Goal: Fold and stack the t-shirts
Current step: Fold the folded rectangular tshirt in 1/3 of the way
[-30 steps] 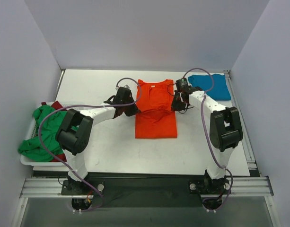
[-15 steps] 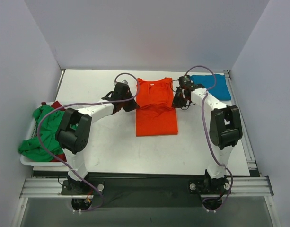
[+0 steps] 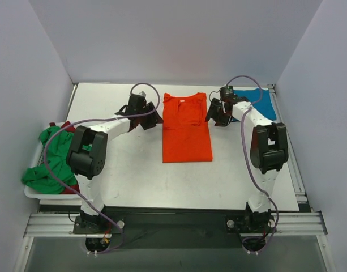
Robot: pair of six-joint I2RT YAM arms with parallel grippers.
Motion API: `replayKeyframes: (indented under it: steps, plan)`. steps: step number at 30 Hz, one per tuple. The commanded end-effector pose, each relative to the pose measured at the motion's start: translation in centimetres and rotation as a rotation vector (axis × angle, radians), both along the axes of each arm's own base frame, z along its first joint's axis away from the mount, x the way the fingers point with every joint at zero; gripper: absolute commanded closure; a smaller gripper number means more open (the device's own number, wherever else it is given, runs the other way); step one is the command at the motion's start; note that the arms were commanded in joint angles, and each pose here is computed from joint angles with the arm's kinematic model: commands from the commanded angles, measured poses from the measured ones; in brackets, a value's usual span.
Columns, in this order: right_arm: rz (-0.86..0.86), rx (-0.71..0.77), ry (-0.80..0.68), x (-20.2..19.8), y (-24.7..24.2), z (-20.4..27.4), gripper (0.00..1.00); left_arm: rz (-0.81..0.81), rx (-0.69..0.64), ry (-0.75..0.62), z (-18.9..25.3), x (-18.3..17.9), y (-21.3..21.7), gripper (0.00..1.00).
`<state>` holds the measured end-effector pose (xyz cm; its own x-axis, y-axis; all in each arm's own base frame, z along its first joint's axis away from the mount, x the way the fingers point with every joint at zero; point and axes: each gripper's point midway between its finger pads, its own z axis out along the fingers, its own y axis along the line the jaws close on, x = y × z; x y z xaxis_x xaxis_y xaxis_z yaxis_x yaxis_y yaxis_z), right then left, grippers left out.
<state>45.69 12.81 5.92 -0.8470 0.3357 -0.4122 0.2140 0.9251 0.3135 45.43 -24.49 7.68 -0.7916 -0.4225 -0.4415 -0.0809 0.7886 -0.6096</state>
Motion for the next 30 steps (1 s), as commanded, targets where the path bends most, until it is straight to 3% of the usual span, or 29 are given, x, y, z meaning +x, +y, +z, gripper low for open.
replayKeyframes:
  steps: [1, 6, 9, 16, 20, 24, 30]
  plan:
    - [0.058, -0.034, -0.088, -1.1, 1.3, 4.5, 0.51, -0.043, -0.032, -0.140, 5.6, 0.3, -1.2, 0.47]
    - [0.140, -0.078, -0.098, -2.3, 4.3, 3.9, 0.71, -0.127, -0.050, -0.125, 5.2, -1.4, -5.3, 0.80]
    - [0.184, -0.056, -0.101, -1.9, 6.5, 3.4, 0.83, -0.192, -0.108, -0.127, 4.8, -1.7, -8.8, 0.89]
    - [0.220, 0.013, -0.074, 0.0, 9.1, -0.5, 0.88, -0.248, -0.198, -0.135, 2.7, 0.1, -12.7, 0.92]
    - [0.218, 0.015, -0.052, 0.8, 9.5, -2.3, 0.89, -0.234, -0.170, -0.066, -1.6, 0.9, -13.1, 0.94]
    - [0.201, -0.005, 0.000, 0.4, 9.1, -4.6, 0.89, -0.156, -0.051, 0.066, -7.4, 0.4, -11.3, 0.98]
    - [0.174, -0.057, 0.057, -1.8, 7.5, -6.5, 0.89, -0.085, 0.021, 0.110, -9.4, -1.4, -9.2, 0.99]
